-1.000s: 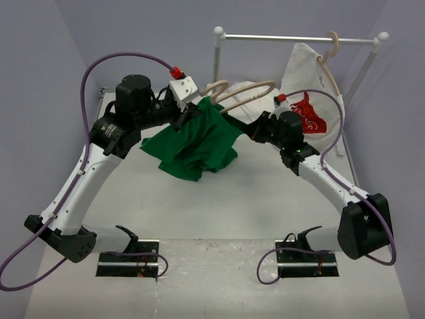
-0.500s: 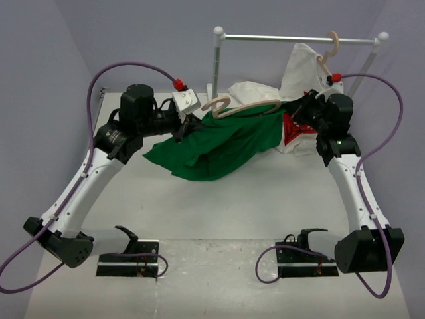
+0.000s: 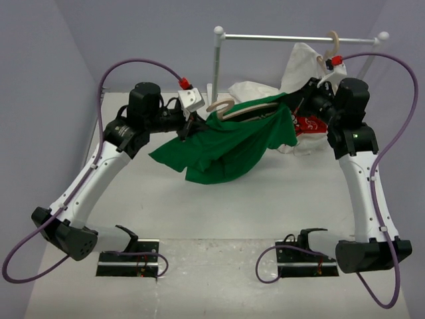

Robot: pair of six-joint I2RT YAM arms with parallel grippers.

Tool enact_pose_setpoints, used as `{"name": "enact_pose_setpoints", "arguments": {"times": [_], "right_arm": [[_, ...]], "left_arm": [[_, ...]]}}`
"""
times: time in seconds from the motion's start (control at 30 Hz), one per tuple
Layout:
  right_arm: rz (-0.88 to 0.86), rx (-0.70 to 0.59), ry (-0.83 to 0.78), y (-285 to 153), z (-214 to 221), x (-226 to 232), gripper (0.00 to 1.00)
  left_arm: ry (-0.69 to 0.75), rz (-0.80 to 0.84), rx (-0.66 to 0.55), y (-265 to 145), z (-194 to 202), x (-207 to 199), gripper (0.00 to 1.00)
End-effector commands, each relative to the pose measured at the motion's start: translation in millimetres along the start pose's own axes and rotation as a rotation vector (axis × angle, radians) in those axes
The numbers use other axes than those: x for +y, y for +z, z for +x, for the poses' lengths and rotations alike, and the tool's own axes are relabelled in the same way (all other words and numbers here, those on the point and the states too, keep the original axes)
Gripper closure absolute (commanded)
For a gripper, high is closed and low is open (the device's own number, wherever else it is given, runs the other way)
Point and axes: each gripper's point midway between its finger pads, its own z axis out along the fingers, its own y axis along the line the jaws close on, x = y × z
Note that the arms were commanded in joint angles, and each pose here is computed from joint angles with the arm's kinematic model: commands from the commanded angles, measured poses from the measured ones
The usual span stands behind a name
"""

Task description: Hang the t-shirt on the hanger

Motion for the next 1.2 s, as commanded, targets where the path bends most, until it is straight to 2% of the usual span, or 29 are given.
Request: {"name": "enact_pose_setpoints", "arguments": {"times": [0.0, 0.23, 0.33, 0.47, 0.7, 0.8, 0.87, 0.9, 0.97, 1.1, 1.17], "right_arm": [[-0.143, 0.090, -0.183, -21, -1, 58, 1.00], [-0.258, 0.211, -0.240, -15, 26, 89, 1.00], [-0.291, 0.255, -0.263, -13, 34, 92, 0.99], [-0.163, 0.270, -0.272, 4, 37, 66, 0.84], [-0.155, 0.187, -0.290, -7, 26, 67, 0.47], [-0.173, 0.133, -0.312, -19, 16, 69, 0.39], [-0.237, 0.077, -0.365, -30, 12, 79, 0.35], [-0.322, 0.069, -0.396, -36, 16, 91, 0.32], [-0.480, 0.051, -0.471, -42, 29, 107, 0.21], [-0.775, 0.149, -0.508, -57, 53, 138, 0.21], [-0.821, 0.187, -0.503, -48, 61, 141, 0.22]], "left_arm": [[0.019, 0.067, -0.073, 9, -28, 2, 1.00], [0.061, 0.091, -0.128, 7, -59, 3, 1.00], [0.062, 0.123, -0.124, 10, -56, 0, 1.00], [0.034, 0.117, -0.097, 17, -42, 3, 1.00], [0.018, 0.137, -0.086, 23, -28, 6, 1.00], [0.000, 0.160, -0.084, 23, -22, 13, 1.00], [-0.007, 0.195, -0.081, 25, -19, 12, 1.00], [-0.015, 0.238, -0.081, 27, -16, 7, 1.00], [-0.021, 0.313, -0.081, 28, -14, -3, 1.00], [-0.030, 0.433, -0.103, 28, -11, -19, 1.00], [-0.030, 0.476, -0.116, 26, -12, -26, 1.00]]}}
